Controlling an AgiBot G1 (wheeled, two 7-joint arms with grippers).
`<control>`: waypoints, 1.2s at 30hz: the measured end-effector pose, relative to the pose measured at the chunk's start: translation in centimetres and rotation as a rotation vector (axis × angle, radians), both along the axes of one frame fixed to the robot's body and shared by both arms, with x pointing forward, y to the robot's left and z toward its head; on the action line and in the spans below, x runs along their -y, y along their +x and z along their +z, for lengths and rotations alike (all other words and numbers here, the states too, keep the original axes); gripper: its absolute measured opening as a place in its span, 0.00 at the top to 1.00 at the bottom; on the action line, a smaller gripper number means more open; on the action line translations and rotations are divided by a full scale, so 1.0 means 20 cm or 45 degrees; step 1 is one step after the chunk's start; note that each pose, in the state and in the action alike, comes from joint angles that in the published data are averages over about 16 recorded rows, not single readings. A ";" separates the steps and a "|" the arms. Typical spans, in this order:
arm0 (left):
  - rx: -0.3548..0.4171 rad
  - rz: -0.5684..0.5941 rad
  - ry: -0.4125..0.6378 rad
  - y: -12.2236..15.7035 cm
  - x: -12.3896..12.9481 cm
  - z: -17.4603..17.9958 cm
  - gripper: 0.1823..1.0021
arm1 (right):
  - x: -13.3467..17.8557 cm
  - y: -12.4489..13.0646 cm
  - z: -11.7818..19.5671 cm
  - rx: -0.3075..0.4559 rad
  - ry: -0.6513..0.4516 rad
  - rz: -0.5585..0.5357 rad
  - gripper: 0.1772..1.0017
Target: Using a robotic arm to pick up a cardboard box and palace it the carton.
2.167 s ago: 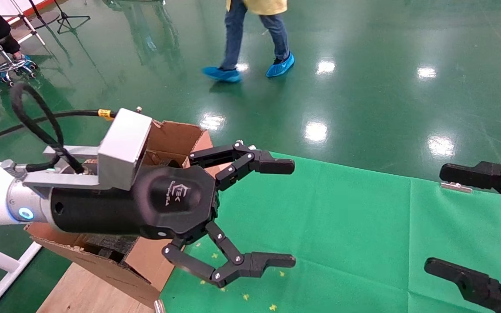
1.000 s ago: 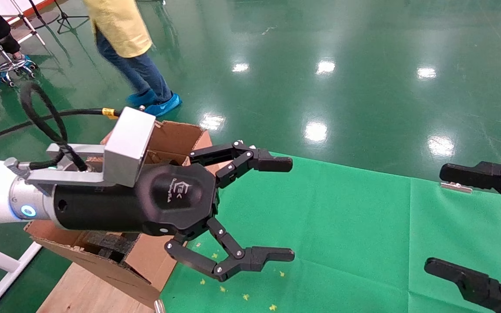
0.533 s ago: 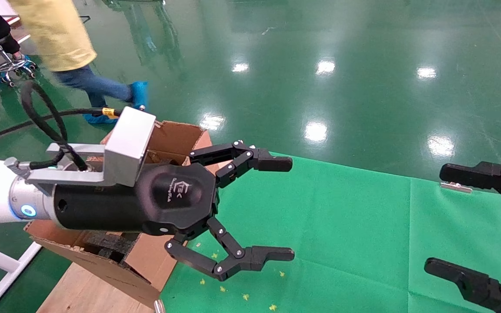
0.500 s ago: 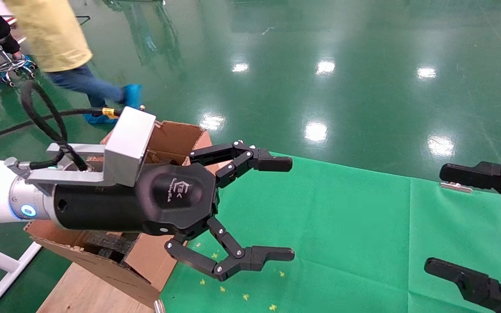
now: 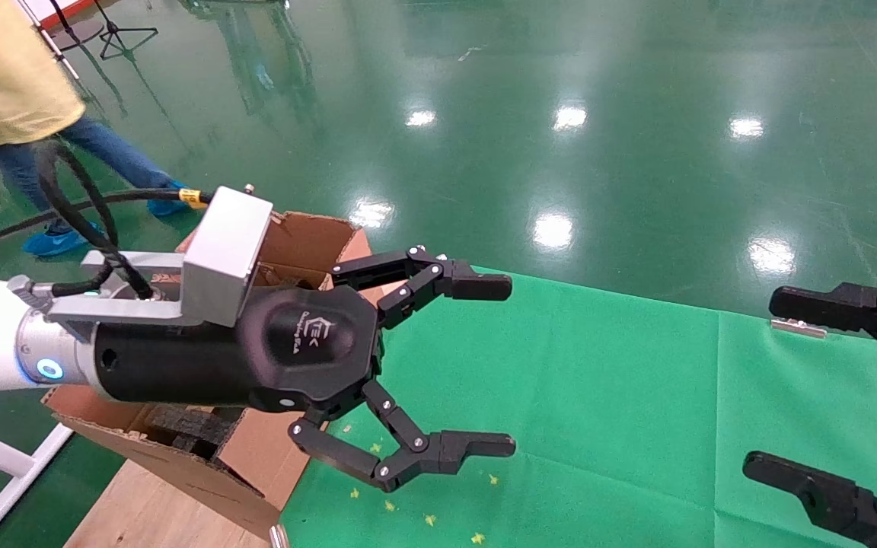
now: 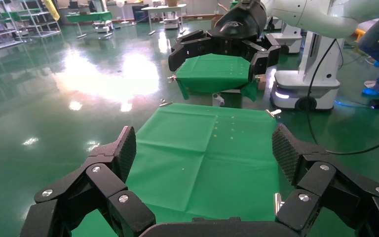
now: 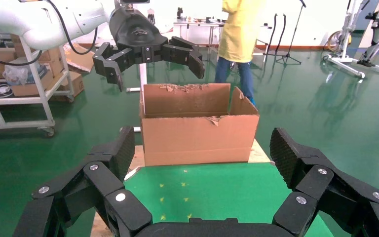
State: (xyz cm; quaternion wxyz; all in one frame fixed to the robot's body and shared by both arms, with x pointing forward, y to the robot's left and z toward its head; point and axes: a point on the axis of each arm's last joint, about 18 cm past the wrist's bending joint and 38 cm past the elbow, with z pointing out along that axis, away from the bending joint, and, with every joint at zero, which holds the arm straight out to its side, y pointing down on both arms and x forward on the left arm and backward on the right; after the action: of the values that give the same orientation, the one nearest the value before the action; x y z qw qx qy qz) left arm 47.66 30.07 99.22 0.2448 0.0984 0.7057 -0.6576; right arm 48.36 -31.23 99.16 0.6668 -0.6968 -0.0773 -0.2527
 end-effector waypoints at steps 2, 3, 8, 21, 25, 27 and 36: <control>0.000 0.000 0.000 0.00 0.00 0.00 0.00 | 0.00 0.00 0.00 0.000 0.000 0.000 0.00; 0.000 0.000 0.000 0.00 0.00 0.00 0.00 | 0.00 0.00 0.00 0.000 0.000 0.000 0.00; 0.000 0.000 0.000 0.00 0.00 0.00 0.00 | 0.00 0.00 0.00 0.000 0.000 0.000 0.00; 0.000 0.000 0.000 0.00 0.00 0.00 0.00 | 0.00 0.00 0.00 0.000 0.000 0.000 0.00; 0.000 0.000 0.000 0.00 0.00 0.00 0.00 | 0.00 0.00 0.00 0.000 0.000 0.000 0.00; 0.000 0.000 0.000 0.00 0.00 0.00 0.00 | 0.00 0.00 0.00 0.000 0.000 0.000 0.00; 0.000 0.000 0.000 0.00 0.00 0.00 0.00 | 0.00 0.00 0.00 0.000 0.000 0.000 0.00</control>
State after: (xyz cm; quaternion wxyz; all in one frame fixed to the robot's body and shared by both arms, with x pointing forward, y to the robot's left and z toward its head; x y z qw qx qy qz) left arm 47.66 30.07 99.22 0.2448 0.0984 0.7057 -0.6576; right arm 48.36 -31.23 99.16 0.6668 -0.6968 -0.0773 -0.2528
